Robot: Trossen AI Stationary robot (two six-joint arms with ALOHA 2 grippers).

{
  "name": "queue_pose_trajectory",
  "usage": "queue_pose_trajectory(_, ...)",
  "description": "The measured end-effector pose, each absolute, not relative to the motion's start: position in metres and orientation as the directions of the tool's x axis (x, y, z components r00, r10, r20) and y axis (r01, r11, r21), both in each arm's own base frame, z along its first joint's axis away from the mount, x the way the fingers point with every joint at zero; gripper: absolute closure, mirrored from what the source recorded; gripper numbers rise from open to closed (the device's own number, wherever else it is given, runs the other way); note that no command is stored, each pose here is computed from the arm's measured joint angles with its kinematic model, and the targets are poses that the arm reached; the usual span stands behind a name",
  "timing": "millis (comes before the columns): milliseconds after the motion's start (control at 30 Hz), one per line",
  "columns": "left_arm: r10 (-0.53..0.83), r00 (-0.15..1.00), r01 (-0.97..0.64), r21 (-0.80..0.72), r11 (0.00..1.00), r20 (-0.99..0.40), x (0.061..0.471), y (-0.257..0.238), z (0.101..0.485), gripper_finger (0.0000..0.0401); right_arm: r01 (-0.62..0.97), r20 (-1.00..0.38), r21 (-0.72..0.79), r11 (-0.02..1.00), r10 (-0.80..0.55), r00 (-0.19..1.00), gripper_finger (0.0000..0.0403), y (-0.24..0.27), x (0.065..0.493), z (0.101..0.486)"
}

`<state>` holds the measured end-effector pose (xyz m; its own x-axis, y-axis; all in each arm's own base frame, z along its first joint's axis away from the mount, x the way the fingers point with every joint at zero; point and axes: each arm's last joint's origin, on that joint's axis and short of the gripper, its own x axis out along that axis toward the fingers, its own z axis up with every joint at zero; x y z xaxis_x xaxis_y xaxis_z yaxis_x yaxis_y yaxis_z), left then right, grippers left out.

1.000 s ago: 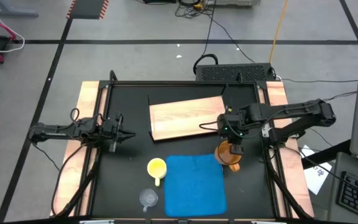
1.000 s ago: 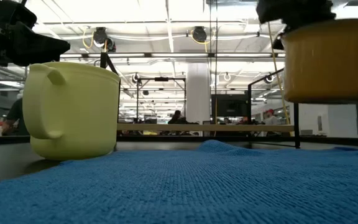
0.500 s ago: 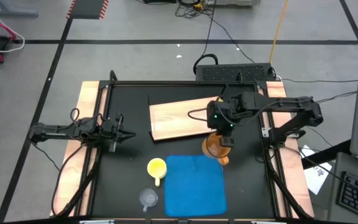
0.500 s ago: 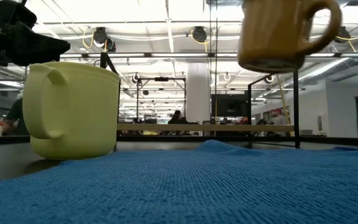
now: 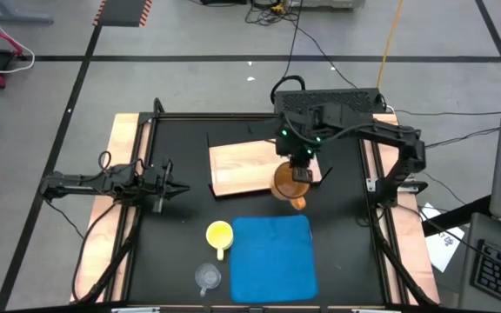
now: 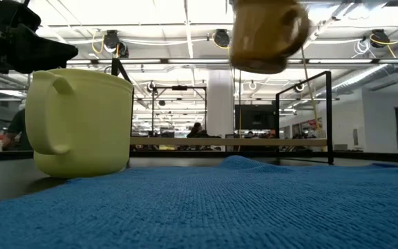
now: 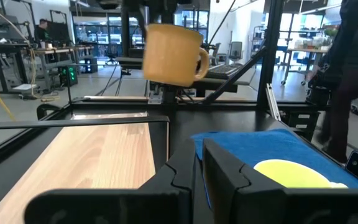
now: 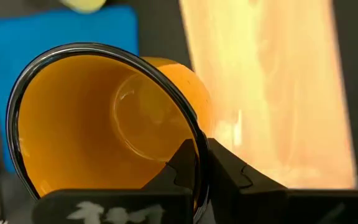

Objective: Stack small to large cups/mugs on shelf
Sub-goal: Put the orange mug on the shelf

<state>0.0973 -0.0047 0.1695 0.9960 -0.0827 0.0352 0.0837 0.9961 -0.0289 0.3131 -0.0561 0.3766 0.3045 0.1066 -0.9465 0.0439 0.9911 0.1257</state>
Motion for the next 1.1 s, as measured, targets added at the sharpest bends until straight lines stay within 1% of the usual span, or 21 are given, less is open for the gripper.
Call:
queue_pose_trajectory(200, -0.083, 0.996, 0.084, -0.029, 0.996, 0.034, 0.097, -0.005, 0.169, 0.0368, 0.023, -0.95, 0.102, 0.995, 0.09, 0.297, 0.0394, -0.084, 0.333, 0.372)
queue_pose_trajectory(433, -0.083, 0.996, 0.083, -0.029, 0.996, 0.028, 0.097, -0.005, 0.169, 0.0368, 0.046, -0.952, 0.097, 0.994, 0.079, 0.295, 0.0394, -0.12, 0.36, 0.351)
queue_pose_trajectory(533, -0.083, 0.996, 0.084, -0.029, 0.996, 0.028, 0.097, -0.005, 0.169, 0.0368, 0.059, -0.94, 0.131, 0.99, 0.106, 0.324, 0.0394, -0.133, 0.37, 0.343)
queue_pose_trajectory(767, -0.075, 0.997, 0.075, -0.029, 0.997, 0.029, 0.097, -0.004, 0.169, 0.0368, 0.079, -0.924, 0.204, 0.976, 0.166, 0.346, 0.0394, -0.147, 0.388, 0.323)
queue_pose_trajectory(1000, -0.027, 0.999, 0.028, -0.03, 0.999, 0.029, 0.097, -0.003, 0.169, 0.0368, 0.091, -0.876, 0.281, 0.955, 0.217, 0.431, 0.0394, -0.154, 0.406, 0.311)
queue_pose_trajectory(1100, -0.021, 0.999, 0.022, -0.03, 0.999, 0.029, 0.097, -0.003, 0.169, 0.0368, 0.094, -0.867, 0.282, 0.955, 0.212, 0.452, 0.0394, -0.154, 0.409, 0.311)
